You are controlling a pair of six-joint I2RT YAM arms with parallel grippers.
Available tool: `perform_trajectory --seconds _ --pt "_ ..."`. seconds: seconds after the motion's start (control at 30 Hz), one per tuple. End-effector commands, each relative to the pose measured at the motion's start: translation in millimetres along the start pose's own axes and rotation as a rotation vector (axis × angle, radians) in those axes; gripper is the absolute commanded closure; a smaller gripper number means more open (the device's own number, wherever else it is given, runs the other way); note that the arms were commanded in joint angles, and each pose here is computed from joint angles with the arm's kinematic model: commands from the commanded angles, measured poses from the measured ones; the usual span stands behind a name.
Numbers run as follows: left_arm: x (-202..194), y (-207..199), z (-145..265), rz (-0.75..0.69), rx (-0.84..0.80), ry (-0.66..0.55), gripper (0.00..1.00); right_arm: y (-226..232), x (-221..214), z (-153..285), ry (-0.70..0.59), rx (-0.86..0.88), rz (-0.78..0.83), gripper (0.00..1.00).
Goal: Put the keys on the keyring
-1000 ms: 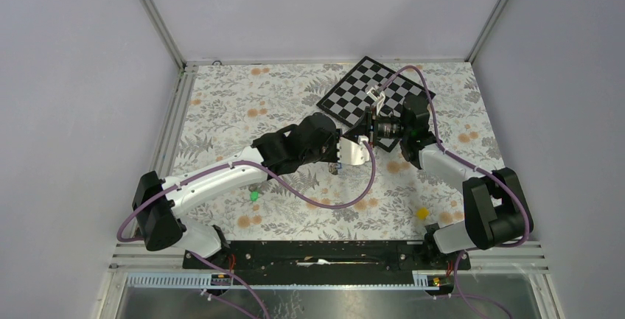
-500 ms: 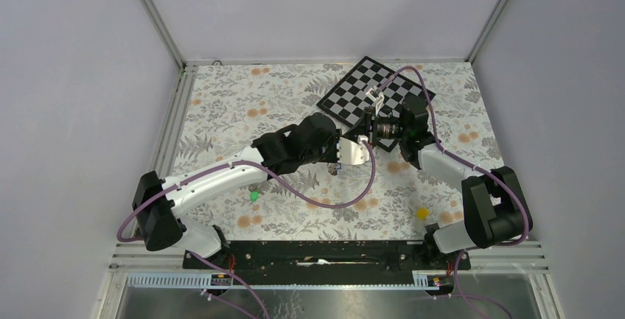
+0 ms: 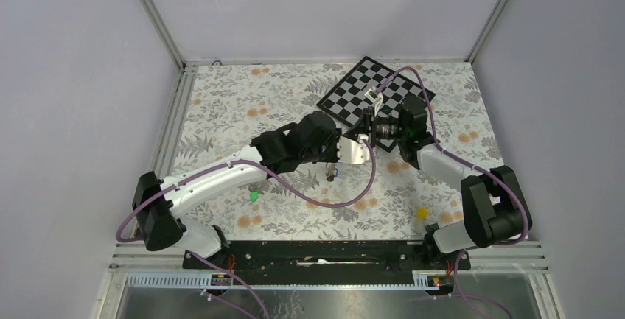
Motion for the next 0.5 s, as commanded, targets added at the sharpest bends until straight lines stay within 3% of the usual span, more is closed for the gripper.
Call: perform_trajectory --seconds 0.0,0.47 --pt "36.2 14.1 4.0 0.014 0.026 -0.187 1.00 7.3 1.1 -7.7 0.007 0.054 0.066 1.00" --pt "30.3 12.1 5.4 0.012 0.017 -0.182 1.00 9.6 0.7 -7.9 0.005 0.061 0.094 1.00"
Point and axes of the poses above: each gripper's point midway between its finger pads, its own z axis back along the fingers, its own y axis along the line the jaws close on, x = y × z, the point moved 8 cm from there along z, back along the fingers
